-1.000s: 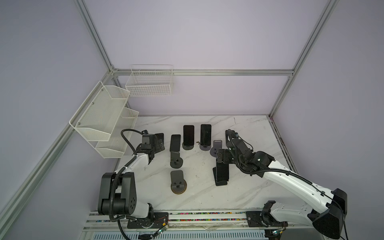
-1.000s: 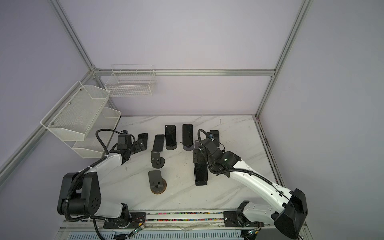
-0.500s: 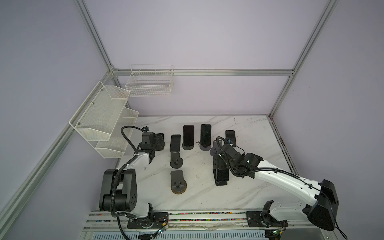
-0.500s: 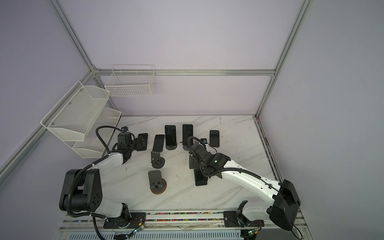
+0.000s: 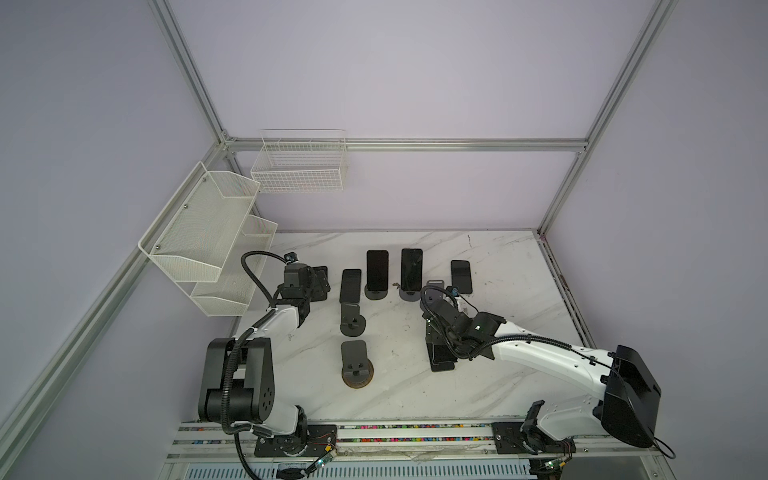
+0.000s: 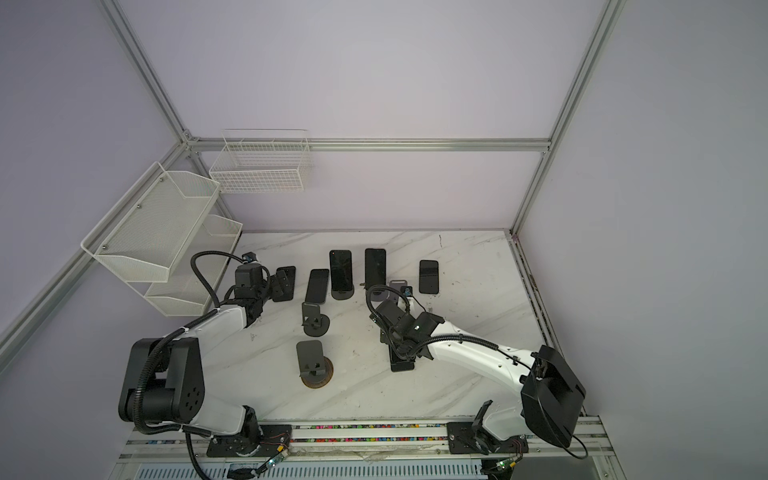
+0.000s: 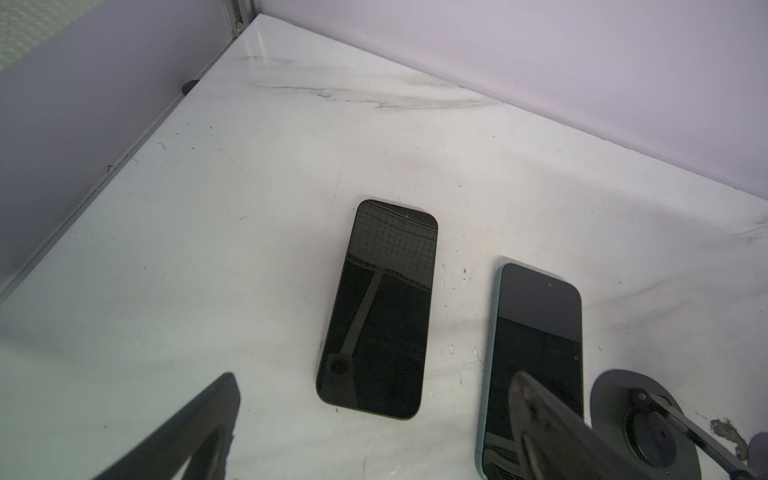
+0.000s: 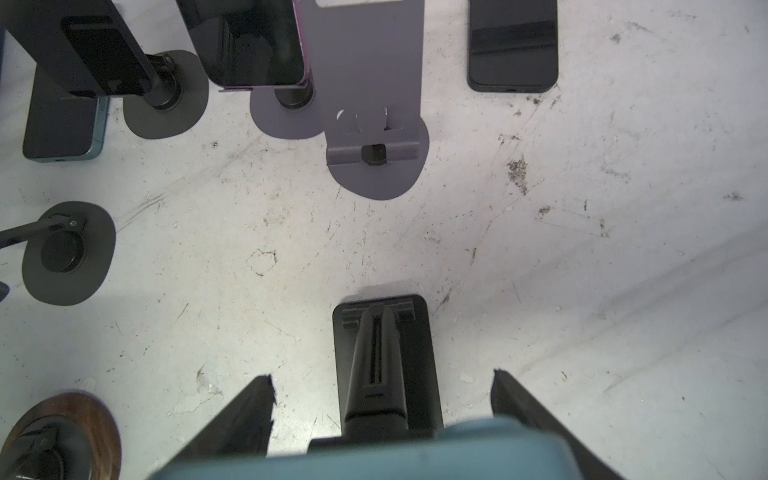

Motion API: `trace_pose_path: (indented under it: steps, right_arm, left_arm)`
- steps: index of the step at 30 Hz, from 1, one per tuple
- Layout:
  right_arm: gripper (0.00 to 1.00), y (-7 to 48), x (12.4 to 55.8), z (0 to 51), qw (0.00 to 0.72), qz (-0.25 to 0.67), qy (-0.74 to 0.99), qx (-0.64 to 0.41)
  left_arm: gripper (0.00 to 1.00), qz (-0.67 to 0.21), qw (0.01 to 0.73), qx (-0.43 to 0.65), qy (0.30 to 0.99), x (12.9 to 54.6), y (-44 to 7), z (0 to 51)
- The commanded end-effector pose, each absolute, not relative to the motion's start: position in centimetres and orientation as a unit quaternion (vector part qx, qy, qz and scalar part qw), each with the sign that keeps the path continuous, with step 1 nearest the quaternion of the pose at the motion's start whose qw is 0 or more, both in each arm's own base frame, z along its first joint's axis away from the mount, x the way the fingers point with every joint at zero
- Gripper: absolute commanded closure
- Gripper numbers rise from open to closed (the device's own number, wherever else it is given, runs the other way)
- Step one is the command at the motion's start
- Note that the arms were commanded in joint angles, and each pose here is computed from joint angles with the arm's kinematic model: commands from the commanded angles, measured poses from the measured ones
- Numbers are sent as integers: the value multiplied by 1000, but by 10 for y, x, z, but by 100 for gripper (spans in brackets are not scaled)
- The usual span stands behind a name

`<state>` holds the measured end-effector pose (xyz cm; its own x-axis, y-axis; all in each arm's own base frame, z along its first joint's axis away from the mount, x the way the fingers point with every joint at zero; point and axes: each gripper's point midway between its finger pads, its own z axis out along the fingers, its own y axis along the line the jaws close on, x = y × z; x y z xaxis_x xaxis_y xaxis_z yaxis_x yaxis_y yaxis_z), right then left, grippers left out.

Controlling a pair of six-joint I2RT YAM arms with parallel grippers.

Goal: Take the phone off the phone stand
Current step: 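Lift the teal-edged phone up off its stand with the right gripper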

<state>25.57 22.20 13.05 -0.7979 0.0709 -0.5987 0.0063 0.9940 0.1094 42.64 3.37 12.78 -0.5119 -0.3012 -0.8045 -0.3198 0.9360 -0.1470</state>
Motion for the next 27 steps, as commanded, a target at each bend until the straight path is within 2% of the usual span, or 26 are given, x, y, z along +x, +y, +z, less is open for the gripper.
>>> trace_pose_path:
  steps: [1, 10, 15, 22, 27]
  right_arm:
    - [21, 220, 258, 137, 331, 51, 941, 44]
    - [32, 216, 253, 153, 347, 59, 934, 52]
    - [34, 207, 250, 168, 355, 59, 932, 49]
    - [35, 198, 247, 213, 391, 79, 917, 23]
    - [35, 202, 253, 243, 419, 73, 905, -30]
  left_arm:
    - [1, 16, 465, -184, 866, 425, 37, 127]
    - [1, 15, 464, -187, 866, 422, 39, 126]
    - [0, 12, 459, -188, 868, 424, 39, 124]
    - [0, 12, 457, -190, 869, 424, 40, 124]
    - [1, 11, 459, -190, 868, 423, 40, 124]
